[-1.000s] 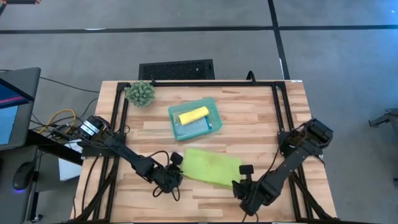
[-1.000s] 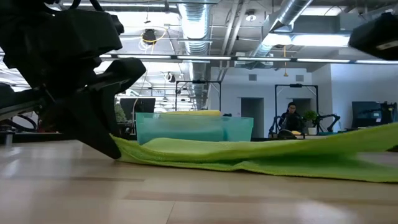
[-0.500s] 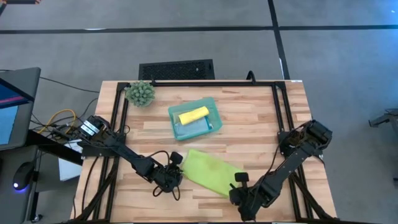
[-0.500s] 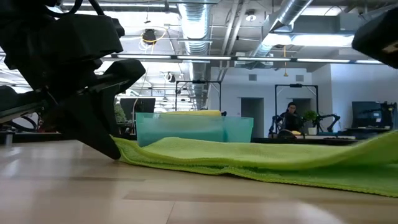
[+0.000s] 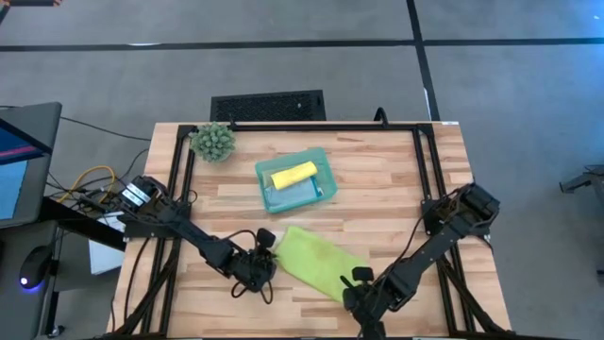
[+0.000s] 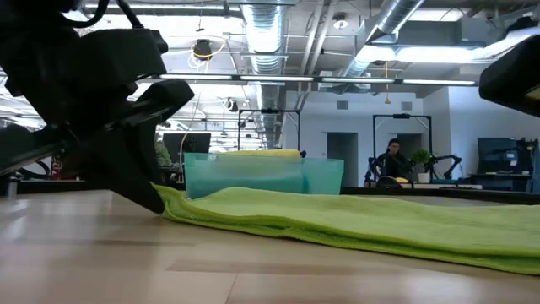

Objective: Fold microfiber towels
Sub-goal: Fold the light green towel

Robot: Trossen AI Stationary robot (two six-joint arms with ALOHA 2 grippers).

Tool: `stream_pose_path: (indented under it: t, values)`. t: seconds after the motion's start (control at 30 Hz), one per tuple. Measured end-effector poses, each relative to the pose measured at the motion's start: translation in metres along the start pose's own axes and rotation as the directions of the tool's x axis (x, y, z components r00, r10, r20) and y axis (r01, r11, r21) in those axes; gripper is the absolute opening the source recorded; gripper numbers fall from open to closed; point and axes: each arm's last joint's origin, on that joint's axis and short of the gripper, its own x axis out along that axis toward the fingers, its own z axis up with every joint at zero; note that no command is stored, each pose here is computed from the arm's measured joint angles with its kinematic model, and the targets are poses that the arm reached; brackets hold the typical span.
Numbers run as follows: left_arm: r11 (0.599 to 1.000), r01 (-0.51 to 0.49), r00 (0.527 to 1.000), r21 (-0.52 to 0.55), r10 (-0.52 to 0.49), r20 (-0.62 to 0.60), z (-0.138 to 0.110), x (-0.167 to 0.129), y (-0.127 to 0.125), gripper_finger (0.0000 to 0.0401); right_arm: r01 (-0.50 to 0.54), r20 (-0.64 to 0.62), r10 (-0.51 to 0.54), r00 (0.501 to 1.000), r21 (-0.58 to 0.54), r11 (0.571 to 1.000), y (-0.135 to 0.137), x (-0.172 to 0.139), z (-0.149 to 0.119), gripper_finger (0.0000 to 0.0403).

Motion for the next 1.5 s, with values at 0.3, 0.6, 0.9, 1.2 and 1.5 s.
stream_pose_path:
  t: [0.3,0.6,0.9,1.2,1.5]
  values:
    - [0.997,-0.072,0.997,-0.001,0.072,-0.014,-0.002,-0.003,-0.004,0.0004,0.287,-0.053,-0.289,0.956,-0.047,0.957,-0.014,-0.005,-0.022,0.0157]
    - [0.992,-0.101,0.993,-0.08,0.095,-0.077,-0.009,-0.009,-0.002,0.0052,0.402,-0.057,-0.399,0.915,0.194,0.895,-0.059,0.001,-0.035,0.0075]
    - [0.97,-0.153,0.986,-0.189,0.138,-0.089,-0.01,-0.034,0.01,0.0117,0.23,-0.016,-0.231,0.973,0.187,0.955,-0.053,0.005,-0.035,0.0006]
    - [0.963,-0.073,0.985,-0.26,0.111,0.132,0.017,-0.009,0.035,0.0119,0.205,0.164,-0.218,0.962,0.091,0.975,-0.027,-0.016,-0.029,0.0038]
    - [0.944,-0.05,0.999,-0.326,0.052,-0.003,-0.003,0.042,0.052,0.0119,0.191,0.091,-0.206,0.974,0.151,0.97,-0.052,0.011,-0.031,0.0012]
